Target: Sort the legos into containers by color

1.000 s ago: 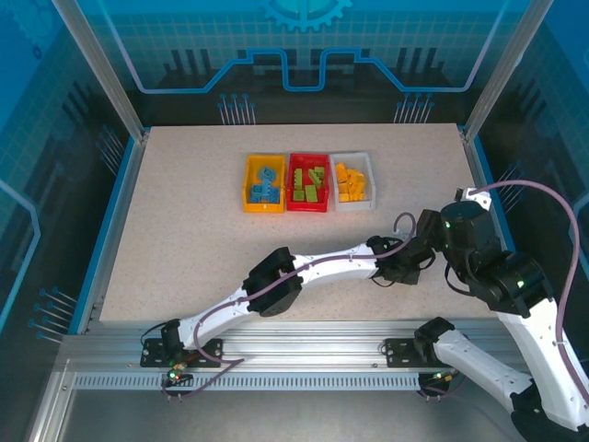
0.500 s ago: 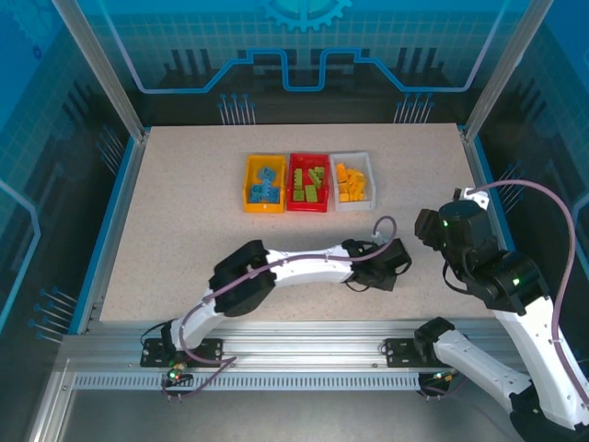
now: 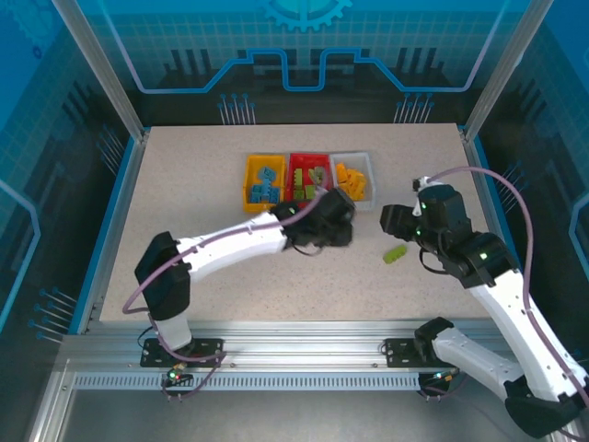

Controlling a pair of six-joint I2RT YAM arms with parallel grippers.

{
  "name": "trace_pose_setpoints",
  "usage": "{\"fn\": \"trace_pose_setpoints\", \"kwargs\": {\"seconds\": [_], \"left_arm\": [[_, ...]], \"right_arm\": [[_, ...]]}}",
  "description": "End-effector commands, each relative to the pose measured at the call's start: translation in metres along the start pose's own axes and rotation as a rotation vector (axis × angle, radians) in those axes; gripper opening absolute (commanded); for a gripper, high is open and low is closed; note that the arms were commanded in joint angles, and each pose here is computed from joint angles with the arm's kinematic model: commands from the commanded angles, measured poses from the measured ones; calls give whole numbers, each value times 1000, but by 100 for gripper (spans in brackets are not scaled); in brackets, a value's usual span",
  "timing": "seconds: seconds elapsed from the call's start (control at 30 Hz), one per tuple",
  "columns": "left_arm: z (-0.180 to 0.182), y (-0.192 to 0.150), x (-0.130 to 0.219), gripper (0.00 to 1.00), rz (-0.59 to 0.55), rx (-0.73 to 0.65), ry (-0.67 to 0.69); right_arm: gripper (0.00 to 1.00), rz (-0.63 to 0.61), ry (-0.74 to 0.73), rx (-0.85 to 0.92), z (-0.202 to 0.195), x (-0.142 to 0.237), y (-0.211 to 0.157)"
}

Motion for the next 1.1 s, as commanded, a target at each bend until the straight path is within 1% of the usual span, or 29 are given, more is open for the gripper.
{"fn": "trace_pose_setpoints", "kwargs": {"seconds": [0.0, 0.07, 0.13, 0.27, 0.33, 0.43, 0.6, 0.73, 0.77, 0.8, 0.83, 0.93, 1.0, 1.07], "left_arm": [[80, 25, 16, 13, -9, 25, 191], [117, 44, 17, 13, -31, 63, 256], [152, 66, 17, 13, -68, 99, 308], [201, 98, 2, 14, -84, 168, 356], [215, 114, -10, 15, -86, 174, 369], [230, 130, -28, 16, -75, 187, 373], [251, 141, -60, 17, -32, 222, 375], [251, 143, -77, 22, -11, 225, 348], [252, 144, -78, 24, -10, 226, 351], [253, 143, -79, 29, -3, 226, 356], [253, 142, -78, 35, -1, 229, 360], [251, 144, -72, 45, -9, 231, 355], [247, 147, -64, 49, -23, 230, 343], [240, 151, -54, 50, -40, 226, 326]], "right_arm": [[60, 69, 196, 39, 42, -19, -5], [60, 101, 244, 51, 59, -32, -9], [60, 121, 324, 84, 88, -42, -13], [61, 97, 418, 204, 146, -56, -17], [61, 92, 435, 244, 172, -67, -18], [60, 70, 422, 310, 207, -88, -22], [59, 62, 337, 375, 245, -128, -32], [60, 75, 290, 378, 252, -149, -43], [60, 78, 280, 368, 250, -151, -45], [60, 78, 272, 359, 248, -151, -45], [60, 75, 266, 347, 244, -150, -45], [61, 56, 249, 329, 232, -140, -43], [61, 39, 233, 313, 219, -133, -41], [61, 28, 210, 272, 199, -125, -39]]}}
Point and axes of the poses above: each hand's point on the last joint's axis, 136 mm out from that joint toward the fingers, its own x axis back along the fingers, its own z axis along the line the jaws close on, y = z × x, the point moved 1 cm from there along x, back along the fingers, and after that the axes turned 6 degrees about -x, right-handed, at the moved point
